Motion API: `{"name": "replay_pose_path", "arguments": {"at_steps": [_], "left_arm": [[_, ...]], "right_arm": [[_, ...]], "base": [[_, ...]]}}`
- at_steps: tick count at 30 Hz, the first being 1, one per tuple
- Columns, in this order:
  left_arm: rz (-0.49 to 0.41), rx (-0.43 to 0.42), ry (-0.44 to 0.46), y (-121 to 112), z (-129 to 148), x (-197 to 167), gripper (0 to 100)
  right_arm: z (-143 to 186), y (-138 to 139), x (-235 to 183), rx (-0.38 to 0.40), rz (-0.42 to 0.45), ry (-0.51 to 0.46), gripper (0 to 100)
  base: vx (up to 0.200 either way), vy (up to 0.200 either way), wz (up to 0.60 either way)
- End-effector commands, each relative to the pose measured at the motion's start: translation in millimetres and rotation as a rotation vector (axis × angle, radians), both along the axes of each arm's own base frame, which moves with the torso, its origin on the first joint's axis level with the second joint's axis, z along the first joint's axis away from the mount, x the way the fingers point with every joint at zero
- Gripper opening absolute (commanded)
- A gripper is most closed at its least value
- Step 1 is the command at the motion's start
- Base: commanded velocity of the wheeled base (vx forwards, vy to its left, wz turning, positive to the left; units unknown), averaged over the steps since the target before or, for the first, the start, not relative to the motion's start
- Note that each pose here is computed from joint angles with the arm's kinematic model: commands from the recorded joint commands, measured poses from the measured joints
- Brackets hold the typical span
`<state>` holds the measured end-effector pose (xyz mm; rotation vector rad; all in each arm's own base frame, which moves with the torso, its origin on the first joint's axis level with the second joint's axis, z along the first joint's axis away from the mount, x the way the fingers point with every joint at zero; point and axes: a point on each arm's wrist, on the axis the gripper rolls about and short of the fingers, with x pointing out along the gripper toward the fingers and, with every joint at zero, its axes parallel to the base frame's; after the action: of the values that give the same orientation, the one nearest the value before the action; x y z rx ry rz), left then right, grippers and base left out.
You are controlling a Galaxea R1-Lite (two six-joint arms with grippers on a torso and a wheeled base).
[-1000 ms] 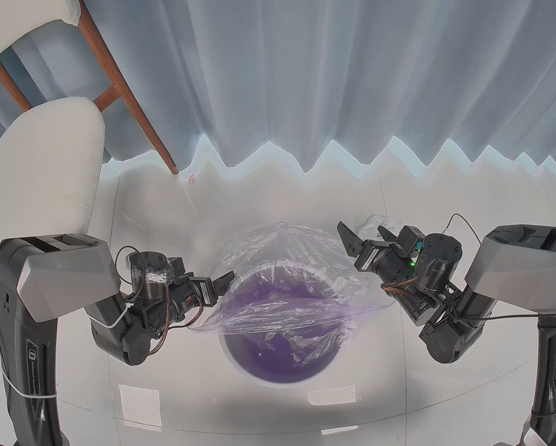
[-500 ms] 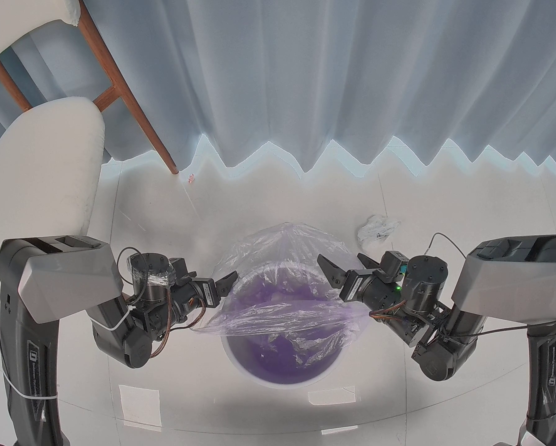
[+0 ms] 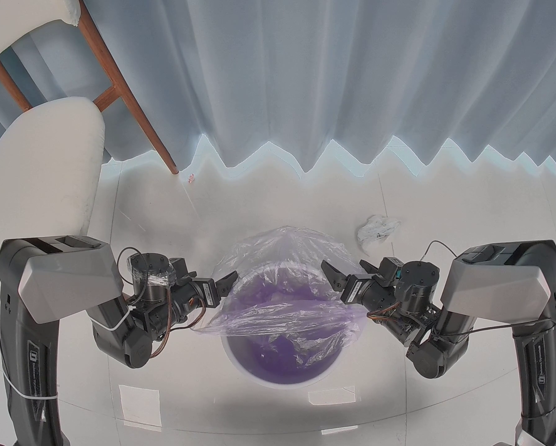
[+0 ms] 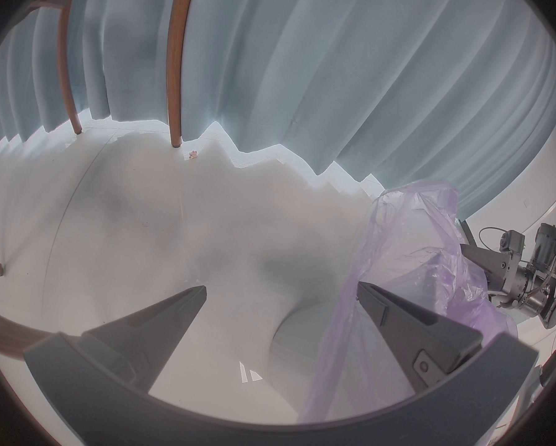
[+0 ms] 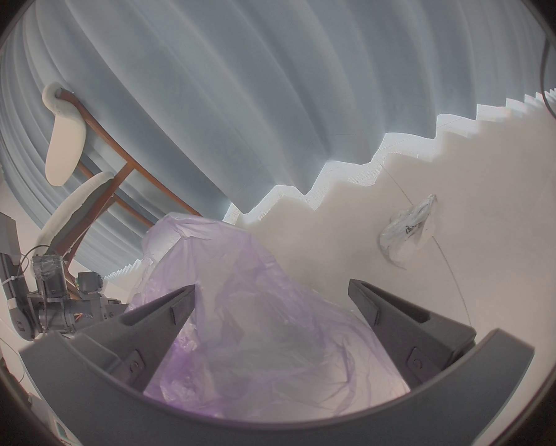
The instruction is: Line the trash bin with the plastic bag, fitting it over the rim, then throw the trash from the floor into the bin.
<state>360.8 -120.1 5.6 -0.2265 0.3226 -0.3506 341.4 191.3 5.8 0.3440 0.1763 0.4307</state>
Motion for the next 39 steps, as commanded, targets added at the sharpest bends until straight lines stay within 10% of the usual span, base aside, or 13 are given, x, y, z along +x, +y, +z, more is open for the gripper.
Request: {"name": "replay_pose_path", "arguments": {"at_steps": [1, 39], "left_arm": [[-0.001, 0.001, 0.000, 0, 0, 0, 100], [0.035, 0.012, 0.051, 14, -22, 9, 100]], "right_arm": [[-5, -1, 3, 0.002, -0.008, -0.005, 100], [-47, -24, 24, 0.006, -0.087, 0.101, 100]], "base": [[0.000, 0.000, 0.00], [0.000, 0.000, 0.00]]}}
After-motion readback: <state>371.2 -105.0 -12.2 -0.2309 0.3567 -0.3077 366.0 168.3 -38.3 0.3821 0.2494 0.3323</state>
